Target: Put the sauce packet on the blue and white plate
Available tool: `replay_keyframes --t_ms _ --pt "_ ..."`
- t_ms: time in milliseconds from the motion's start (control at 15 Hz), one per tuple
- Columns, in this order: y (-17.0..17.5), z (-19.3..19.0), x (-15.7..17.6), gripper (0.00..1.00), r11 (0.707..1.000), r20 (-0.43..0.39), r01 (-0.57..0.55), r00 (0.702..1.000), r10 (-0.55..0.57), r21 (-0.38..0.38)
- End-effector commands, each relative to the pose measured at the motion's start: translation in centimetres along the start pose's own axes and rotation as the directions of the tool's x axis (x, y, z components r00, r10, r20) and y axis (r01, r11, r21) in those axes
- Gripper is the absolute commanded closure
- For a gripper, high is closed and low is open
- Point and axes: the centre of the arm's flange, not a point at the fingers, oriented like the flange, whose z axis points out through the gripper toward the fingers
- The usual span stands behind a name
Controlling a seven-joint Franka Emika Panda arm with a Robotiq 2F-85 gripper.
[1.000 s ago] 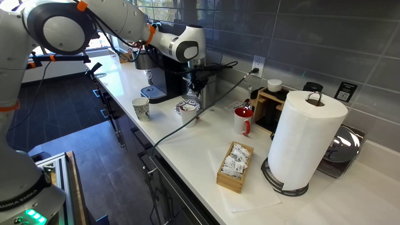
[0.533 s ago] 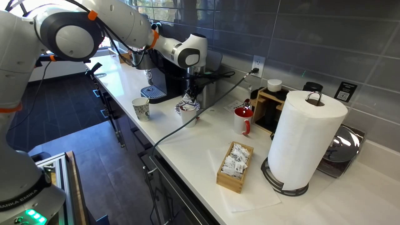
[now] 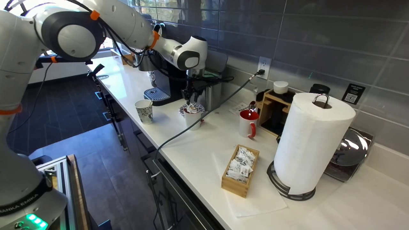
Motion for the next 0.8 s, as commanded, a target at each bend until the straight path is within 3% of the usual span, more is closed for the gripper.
replay_keyframes --t_ms 0,200,467,733 --pt "-5.6 -1.0 0.8 0.16 0.981 -0.005 -0.188 0.982 0.188 0.051" --pt "-9.4 -2.0 1.2 0.0 0.938 0.01 -0.341 0.94 0.342 0.064" --pt "-14.3 -4.9 1.6 0.0 0.852 0.024 -0.523 0.852 0.523 -0.011" --pt "-19.1 -6.8 2.2 0.0 0.728 0.039 -0.682 0.728 0.685 -0.065"
